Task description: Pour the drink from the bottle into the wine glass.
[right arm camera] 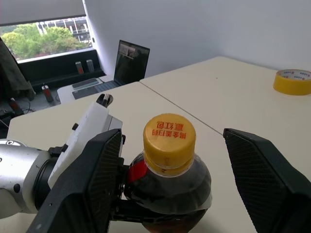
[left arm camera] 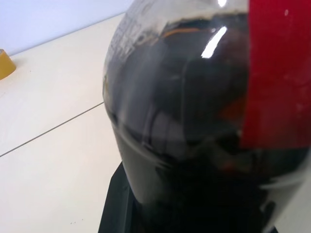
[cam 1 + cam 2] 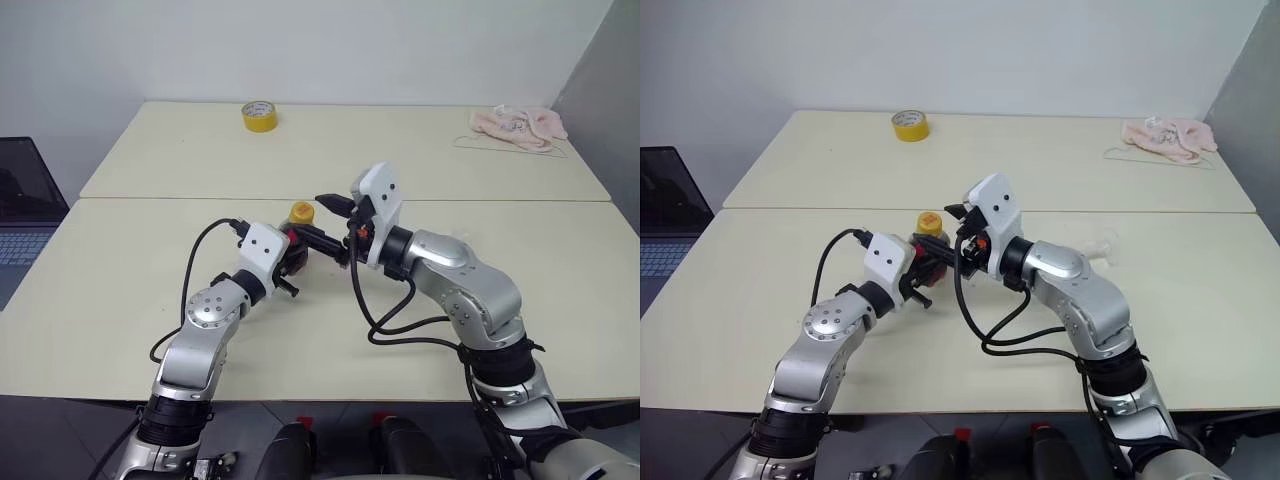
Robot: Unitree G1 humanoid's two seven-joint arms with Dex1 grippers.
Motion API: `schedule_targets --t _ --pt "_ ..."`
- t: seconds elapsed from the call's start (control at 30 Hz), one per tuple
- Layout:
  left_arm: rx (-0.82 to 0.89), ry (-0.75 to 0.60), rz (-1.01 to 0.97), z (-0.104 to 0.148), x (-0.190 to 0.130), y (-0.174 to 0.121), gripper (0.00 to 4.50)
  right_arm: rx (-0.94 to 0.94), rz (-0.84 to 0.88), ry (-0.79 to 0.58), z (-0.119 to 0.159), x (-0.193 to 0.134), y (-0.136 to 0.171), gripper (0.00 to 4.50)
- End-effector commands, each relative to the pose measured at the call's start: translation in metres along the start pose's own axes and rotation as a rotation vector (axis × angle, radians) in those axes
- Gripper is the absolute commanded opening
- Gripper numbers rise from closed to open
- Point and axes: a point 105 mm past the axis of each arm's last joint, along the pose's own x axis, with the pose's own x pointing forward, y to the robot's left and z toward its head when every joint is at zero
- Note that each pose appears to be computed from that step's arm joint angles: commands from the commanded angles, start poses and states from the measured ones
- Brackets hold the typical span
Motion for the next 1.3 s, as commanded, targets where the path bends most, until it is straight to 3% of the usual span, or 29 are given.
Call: schedule_targets --t 0.03,0.27,0.37,0.53,0.57,0.7,0.9,1.1,1.3 --pt "0.048 -0.084 0.013 0.022 -0.001 0.005 0.65 -0.04 0.001 -0.056 0.015 0.003 0.002 3.57" --pt "0.047 -0.084 0.012 0.022 -0.001 0.005 0.65 -0.054 -0.014 -0.073 0.017 0.005 0.0 3.57" --pt "0.046 -0.083 0.012 0.022 -0.001 0.005 0.65 -0.058 -0.013 -0.073 0.016 0.005 0.0 2.99" --pt "0.045 -0.084 0.012 0.022 -0.002 0.005 0.65 -0.062 -0.01 -0.075 0.017 0.004 0.0 1.29" --pt "0.045 -0.083 0.012 0.022 -0.002 0.005 0.64 -0.063 -0.008 -0.076 0.017 0.004 0.001 1.22" --pt "0.044 -0.083 0.011 0.022 -0.002 0.004 0.64 -0.068 0.003 -0.1 0.021 0.002 0.002 1.22" --pt "0.018 -0.094 -0.056 0.025 -0.002 -0.002 0.64 -0.088 0.104 -0.238 0.039 -0.01 0.014 1.22" --pt "-0.002 -0.106 -0.175 0.032 -0.006 -0.007 0.64 -0.08 0.233 -0.29 0.049 -0.025 0.024 1.22" --pt "-0.052 -0.112 -0.235 0.036 -0.008 -0.011 0.64 -0.029 0.249 -0.325 0.055 -0.03 0.021 1.22"
